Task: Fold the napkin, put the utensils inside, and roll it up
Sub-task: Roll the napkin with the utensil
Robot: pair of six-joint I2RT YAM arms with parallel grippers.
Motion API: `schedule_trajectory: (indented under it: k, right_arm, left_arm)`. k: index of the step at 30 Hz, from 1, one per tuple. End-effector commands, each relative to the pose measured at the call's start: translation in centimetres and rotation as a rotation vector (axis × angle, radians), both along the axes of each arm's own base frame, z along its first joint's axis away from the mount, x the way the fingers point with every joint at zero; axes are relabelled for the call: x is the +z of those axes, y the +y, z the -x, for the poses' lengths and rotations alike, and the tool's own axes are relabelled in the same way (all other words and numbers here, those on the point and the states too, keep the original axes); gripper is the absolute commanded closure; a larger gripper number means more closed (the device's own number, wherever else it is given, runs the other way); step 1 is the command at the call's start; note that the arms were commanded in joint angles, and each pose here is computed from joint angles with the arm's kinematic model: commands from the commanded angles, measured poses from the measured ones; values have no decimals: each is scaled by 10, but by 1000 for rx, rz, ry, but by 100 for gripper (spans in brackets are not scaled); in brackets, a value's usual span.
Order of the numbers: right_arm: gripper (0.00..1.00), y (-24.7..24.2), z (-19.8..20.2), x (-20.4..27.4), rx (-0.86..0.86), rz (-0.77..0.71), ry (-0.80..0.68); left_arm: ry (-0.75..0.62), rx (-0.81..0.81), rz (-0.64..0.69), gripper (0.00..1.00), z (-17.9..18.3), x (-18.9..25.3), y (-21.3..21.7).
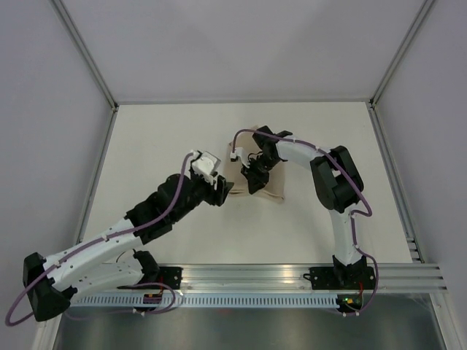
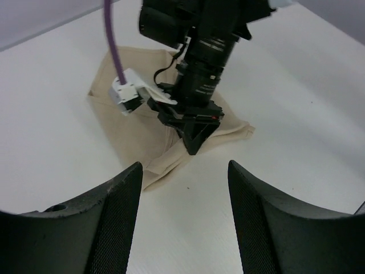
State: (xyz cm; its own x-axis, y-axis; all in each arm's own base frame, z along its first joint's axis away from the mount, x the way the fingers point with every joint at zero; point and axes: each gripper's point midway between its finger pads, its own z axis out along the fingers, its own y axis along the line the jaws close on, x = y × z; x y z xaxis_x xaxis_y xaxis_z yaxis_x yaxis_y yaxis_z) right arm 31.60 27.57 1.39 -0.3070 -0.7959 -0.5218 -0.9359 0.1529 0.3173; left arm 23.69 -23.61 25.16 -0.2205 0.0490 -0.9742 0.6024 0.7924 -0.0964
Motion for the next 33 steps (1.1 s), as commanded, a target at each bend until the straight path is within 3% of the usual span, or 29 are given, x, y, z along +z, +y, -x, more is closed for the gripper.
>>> schedule_trajectory:
  k: [1,5,9,13,33]
  right_arm:
    - [86,-48,64,-50,39,204,277]
    - [86,-54,69,-48,39,204,315]
    - [86,-62,75,-48,54,210,338]
    - [86,-71,77,-49,51,221,354]
    - [86,-78,71,-53,18,225,362]
  left_arm:
    - [-158,7,-237,34,-5,-13,-16]
    - [-250,-57,-398,36,3,-38,-50]
    - [-389,-212,-390,37,12,-41,-77]
    - [-496,-304,-437,32,19,-62,-82]
    - [-423,-628,-629,23,16,-144,-131]
